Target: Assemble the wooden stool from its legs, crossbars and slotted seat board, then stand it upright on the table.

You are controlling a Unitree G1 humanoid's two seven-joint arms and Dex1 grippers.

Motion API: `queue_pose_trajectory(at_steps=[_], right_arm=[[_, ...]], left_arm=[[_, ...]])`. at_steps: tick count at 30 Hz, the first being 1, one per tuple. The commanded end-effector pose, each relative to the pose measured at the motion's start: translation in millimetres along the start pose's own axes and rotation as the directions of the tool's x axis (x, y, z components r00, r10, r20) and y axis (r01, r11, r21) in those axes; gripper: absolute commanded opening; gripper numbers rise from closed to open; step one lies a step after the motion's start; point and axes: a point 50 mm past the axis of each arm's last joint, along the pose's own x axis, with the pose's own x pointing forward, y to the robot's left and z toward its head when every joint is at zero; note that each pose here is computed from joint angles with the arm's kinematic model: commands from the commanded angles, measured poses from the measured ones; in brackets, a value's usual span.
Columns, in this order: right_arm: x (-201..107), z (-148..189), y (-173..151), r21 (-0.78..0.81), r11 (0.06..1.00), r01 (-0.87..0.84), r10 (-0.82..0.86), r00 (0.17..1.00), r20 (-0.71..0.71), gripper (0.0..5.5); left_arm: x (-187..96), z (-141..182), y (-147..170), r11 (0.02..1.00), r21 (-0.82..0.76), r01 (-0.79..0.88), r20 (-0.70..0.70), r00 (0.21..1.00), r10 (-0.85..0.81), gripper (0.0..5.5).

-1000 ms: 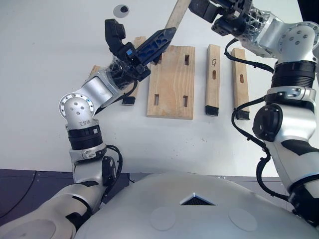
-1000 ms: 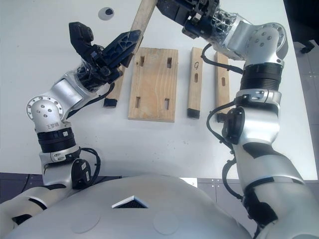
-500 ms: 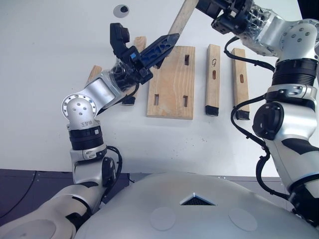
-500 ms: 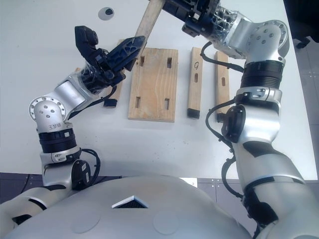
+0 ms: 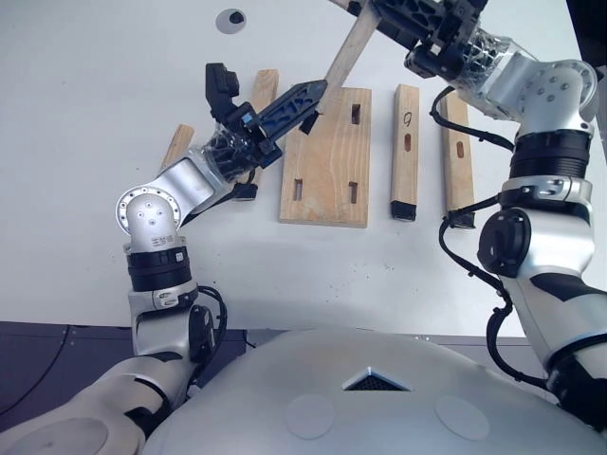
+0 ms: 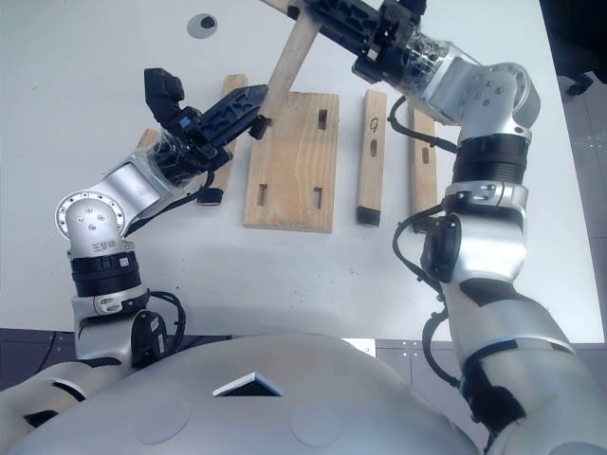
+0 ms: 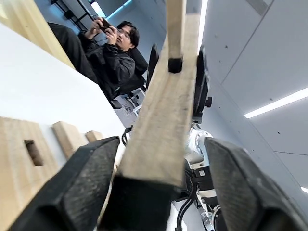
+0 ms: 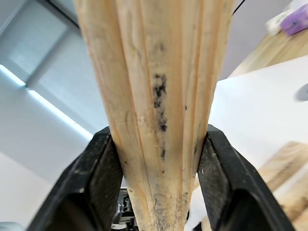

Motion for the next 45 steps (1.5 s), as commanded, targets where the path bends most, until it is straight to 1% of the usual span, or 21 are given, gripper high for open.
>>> queue_pose_trajectory(at_steps=[1,3,4,6,7,9,11,13,14,21,27,30,36,39,42,45], right_arm=[[-17,14,5,-0.113,0.994,-0.005,0.017,0.994,0.105,2.04],[-24,12,9,-0.191,0.982,0.002,0.016,0.995,0.097,2.04],[-27,10,11,-0.223,0.975,0.006,0.013,0.996,0.084,2.04],[-35,1,18,-0.293,0.956,-0.005,0.019,0.999,0.048,2.04],[-40,-4,23,-0.325,0.946,-0.012,0.023,0.999,0.030,2.04],[-49,-16,29,-0.377,0.926,-0.016,0.018,1.000,0.000,2.04],[-54,-27,32,-0.417,0.909,-0.010,0.002,1.000,-0.020,2.04],[-59,-35,34,-0.438,0.899,-0.002,-0.011,1.000,-0.027,2.04],[-60,-38,35,-0.448,0.894,-0.002,-0.016,0.999,-0.037,2.04],[-70,-53,31,-0.558,0.829,-0.041,-0.060,0.985,-0.162,2.04],[-77,-51,31,-0.590,0.805,-0.055,-0.079,0.977,-0.200,2.04],[-81,-57,27,-0.611,0.789,-0.066,-0.106,0.965,-0.240,2.04],[-93,-78,18,-0.653,0.745,-0.137,-0.166,0.910,-0.380,2.04],[-97,-71,19,-0.678,0.714,-0.171,-0.191,0.885,-0.424,2.04],[-95,-65,22,-0.692,0.677,-0.252,-0.220,0.828,-0.516,2.04],[-86,-59,24,-0.704,0.638,-0.311,-0.263,0.771,-0.579,2.04]], left_arm=[[-16,0,4,0.998,0.029,-0.048,0.042,0.998,0.047,3.91],[-22,7,13,0.985,0.088,-0.147,0.122,0.983,0.135,4.13],[-26,11,19,0.968,0.138,-0.211,0.162,0.969,0.188,4.13],[-33,25,27,0.898,0.271,-0.347,0.261,0.924,0.279,4.13],[-36,33,28,0.857,0.326,-0.400,0.316,0.900,0.300,4.13],[-39,45,28,0.796,0.387,-0.465,0.412,0.860,0.302,4.13],[-42,52,27,0.767,0.397,-0.505,0.482,0.825,0.295,4.13],[-45,56,24,0.797,0.353,-0.490,0.523,0.810,0.266,4.13],[-46,58,24,0.797,0.348,-0.494,0.535,0.802,0.264,4.13],[-51,62,28,0.773,0.330,-0.541,0.563,0.770,0.299,4.13],[-50,60,28,0.773,0.316,-0.551,0.570,0.761,0.309,4.13],[-49,59,28,0.775,0.312,-0.549,0.571,0.760,0.309,4.13],[-56,60,35,0.749,0.307,-0.587,0.572,0.743,0.348,4.13],[-59,60,35,0.747,0.301,-0.593,0.576,0.737,0.353,4.13],[-58,57,36,0.744,0.296,-0.599,0.574,0.734,0.362,4.13],[-56,53,37,0.746,0.294,-0.598,0.555,0.742,0.376,4.13]])
